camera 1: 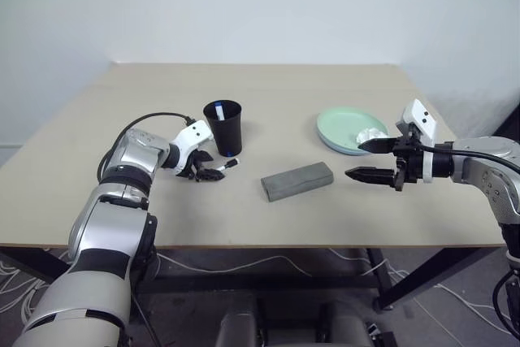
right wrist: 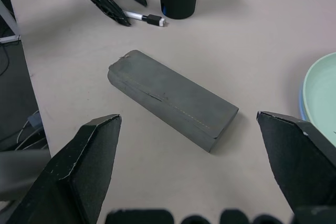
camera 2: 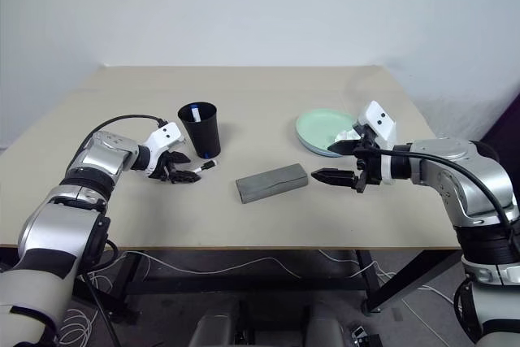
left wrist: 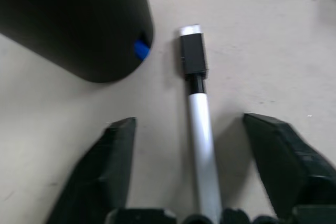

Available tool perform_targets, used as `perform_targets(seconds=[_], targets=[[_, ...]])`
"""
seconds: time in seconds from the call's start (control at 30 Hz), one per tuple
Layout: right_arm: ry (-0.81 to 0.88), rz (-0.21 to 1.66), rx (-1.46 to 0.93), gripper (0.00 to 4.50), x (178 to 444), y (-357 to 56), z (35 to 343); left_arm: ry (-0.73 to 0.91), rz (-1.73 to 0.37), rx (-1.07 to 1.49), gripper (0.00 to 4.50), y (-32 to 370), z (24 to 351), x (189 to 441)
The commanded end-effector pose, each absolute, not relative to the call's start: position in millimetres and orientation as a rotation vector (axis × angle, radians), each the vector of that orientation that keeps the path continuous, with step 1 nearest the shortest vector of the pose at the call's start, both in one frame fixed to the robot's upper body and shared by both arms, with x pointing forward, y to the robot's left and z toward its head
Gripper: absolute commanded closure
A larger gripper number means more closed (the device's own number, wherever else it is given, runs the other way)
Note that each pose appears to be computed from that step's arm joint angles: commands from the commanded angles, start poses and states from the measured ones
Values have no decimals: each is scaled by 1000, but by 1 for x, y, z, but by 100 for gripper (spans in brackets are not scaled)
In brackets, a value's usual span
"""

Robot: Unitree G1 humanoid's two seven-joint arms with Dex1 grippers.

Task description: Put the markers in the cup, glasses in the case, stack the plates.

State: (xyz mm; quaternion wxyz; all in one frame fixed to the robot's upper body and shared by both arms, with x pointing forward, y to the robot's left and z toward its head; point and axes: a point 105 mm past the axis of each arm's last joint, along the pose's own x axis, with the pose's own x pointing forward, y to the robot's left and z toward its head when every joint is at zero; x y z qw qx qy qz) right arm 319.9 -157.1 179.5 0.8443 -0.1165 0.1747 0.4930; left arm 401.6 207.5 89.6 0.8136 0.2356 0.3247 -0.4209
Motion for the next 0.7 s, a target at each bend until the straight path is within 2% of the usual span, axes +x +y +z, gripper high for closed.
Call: perform_targets(seconds=[0.03, 0.2, 0.23, 0.47, 0.6, 0.7], targets=[[301, 1032, -262, 0, 322, -158, 196, 699, -891, 529, 258, 210, 96, 404], [300, 1032, -266, 0, 322, -158, 196, 706, -898, 523, 434, 211, 96, 402], [300, 1032, -267, 0, 322, -158, 197, 707, -899, 524, 447, 212, 96, 402], [294, 1029, -274, 0, 323, -158, 199, 693, -949, 550, 447, 209, 96, 398], [291, 1030, -274, 0, 323, -158, 199, 622, -1146, 456, 447, 188, 115, 388], [290, 1032, -274, 0, 323, -157, 199, 527, -1307, 329, 447, 167, 143, 378]])
